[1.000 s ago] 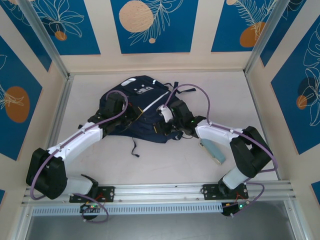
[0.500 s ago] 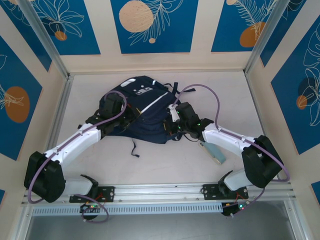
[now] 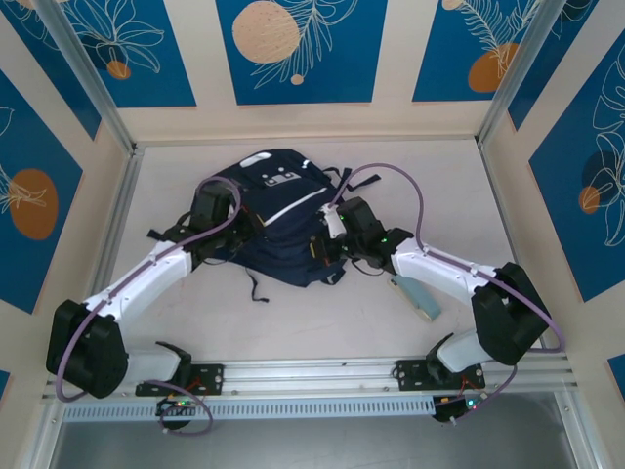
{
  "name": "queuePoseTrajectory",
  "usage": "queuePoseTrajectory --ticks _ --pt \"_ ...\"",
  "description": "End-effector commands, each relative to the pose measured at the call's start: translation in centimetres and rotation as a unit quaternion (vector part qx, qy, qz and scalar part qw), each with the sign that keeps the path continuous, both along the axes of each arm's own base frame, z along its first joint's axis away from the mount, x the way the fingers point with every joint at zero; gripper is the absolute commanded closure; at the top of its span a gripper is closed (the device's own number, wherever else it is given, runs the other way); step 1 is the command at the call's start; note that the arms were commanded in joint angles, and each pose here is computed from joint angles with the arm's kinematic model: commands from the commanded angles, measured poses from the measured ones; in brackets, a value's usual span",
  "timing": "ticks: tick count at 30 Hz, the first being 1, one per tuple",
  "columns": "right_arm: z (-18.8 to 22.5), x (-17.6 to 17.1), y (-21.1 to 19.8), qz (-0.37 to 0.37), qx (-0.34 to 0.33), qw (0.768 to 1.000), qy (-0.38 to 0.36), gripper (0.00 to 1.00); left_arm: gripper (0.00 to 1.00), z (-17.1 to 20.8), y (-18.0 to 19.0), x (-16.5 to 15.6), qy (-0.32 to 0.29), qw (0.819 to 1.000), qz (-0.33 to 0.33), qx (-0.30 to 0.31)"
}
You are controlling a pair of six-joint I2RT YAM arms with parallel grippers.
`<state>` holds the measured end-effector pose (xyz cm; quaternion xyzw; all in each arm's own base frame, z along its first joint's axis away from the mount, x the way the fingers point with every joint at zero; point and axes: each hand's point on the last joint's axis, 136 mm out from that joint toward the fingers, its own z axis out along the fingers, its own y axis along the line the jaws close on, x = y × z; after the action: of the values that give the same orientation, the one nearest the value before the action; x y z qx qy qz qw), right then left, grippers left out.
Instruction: Pack the student bag
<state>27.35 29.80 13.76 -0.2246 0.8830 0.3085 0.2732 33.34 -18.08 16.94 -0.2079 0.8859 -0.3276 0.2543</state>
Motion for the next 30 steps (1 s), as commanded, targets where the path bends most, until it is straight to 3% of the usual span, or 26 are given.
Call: queuePoseTrajectory --ticks 1,3,9,15,22,30 --pt "1.8 -3.4 4.4 0.09 0.063 0.994 0.005 1.0 1.0 1.1 1.8 3.2 -0.04 0.999 0.014 0.025" --pt "1.7 -3.8 6.1 0.102 0.068 0.992 0.009 1.0 0.98 0.7 3.1 3.8 -0.031 0.998 0.03 0.038" --pt "1.3 -2.3 10.3 0.1 0.077 0.992 0.021 1.0 0.69 0.3 7.6 2.7 -0.005 0.993 0.092 0.079" --pt "1.4 -0.7 13.3 0.104 0.08 0.991 0.033 1.0 0.49 0.7 8.2 -0.5 0.002 0.994 0.109 0.015" --pt "2.1 -0.7 14.4 0.116 0.083 0.989 0.028 1.0 0.46 0.5 5.9 -1.3 0.011 0.991 0.102 -0.088" --pt "2.2 -0.9 14.7 0.117 0.078 0.99 0.025 1.0 0.49 -2.2 5.1 -1.1 0.051 0.985 0.112 -0.118"
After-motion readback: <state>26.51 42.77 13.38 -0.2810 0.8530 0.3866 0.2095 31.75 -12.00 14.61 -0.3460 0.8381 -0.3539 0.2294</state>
